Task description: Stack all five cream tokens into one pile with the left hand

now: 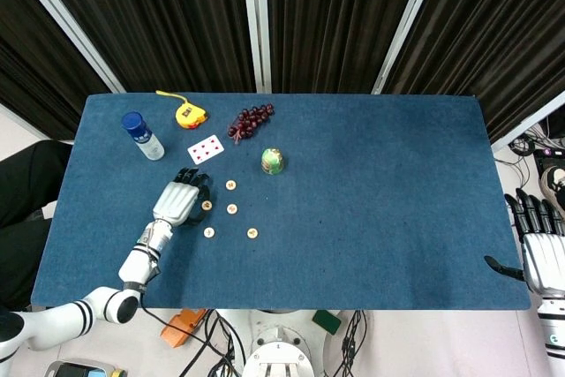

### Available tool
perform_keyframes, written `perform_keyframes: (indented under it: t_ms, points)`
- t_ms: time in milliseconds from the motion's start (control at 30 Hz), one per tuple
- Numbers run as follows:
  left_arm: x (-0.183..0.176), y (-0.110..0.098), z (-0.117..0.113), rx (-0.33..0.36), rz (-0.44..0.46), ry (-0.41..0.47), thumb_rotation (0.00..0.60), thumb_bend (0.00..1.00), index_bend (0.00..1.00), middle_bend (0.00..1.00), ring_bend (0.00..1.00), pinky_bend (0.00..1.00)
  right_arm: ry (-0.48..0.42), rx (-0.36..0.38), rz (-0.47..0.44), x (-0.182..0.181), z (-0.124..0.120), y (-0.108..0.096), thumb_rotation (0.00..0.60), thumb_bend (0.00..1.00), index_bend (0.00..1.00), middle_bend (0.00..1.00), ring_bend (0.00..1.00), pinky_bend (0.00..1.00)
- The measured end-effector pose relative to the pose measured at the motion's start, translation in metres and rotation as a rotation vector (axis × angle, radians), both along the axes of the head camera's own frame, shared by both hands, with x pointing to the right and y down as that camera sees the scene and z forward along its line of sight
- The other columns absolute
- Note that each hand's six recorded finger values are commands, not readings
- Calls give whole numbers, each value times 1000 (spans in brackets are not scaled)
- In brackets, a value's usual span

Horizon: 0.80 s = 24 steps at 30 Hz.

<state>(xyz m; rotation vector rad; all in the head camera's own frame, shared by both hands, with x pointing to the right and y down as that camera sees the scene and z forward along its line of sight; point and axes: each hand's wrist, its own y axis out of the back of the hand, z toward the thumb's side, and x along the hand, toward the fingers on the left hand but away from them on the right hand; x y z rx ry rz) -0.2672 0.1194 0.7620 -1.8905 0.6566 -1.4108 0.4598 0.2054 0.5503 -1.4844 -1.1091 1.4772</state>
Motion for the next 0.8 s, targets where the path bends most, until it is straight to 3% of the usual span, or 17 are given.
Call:
perform_keyframes:
  t_ms: [467, 800]
  points:
    - [2, -3, -1, -4, -22, 25, 600, 400, 511, 128, 0, 2, -2, -4, 6, 1, 1, 1, 600, 63, 0, 0, 0, 0]
    - [31, -31, -11, 13, -46, 95, 600, 397, 511, 127, 0, 2, 0, 2, 10, 3, -2, 2, 600, 63, 0, 0, 0, 0]
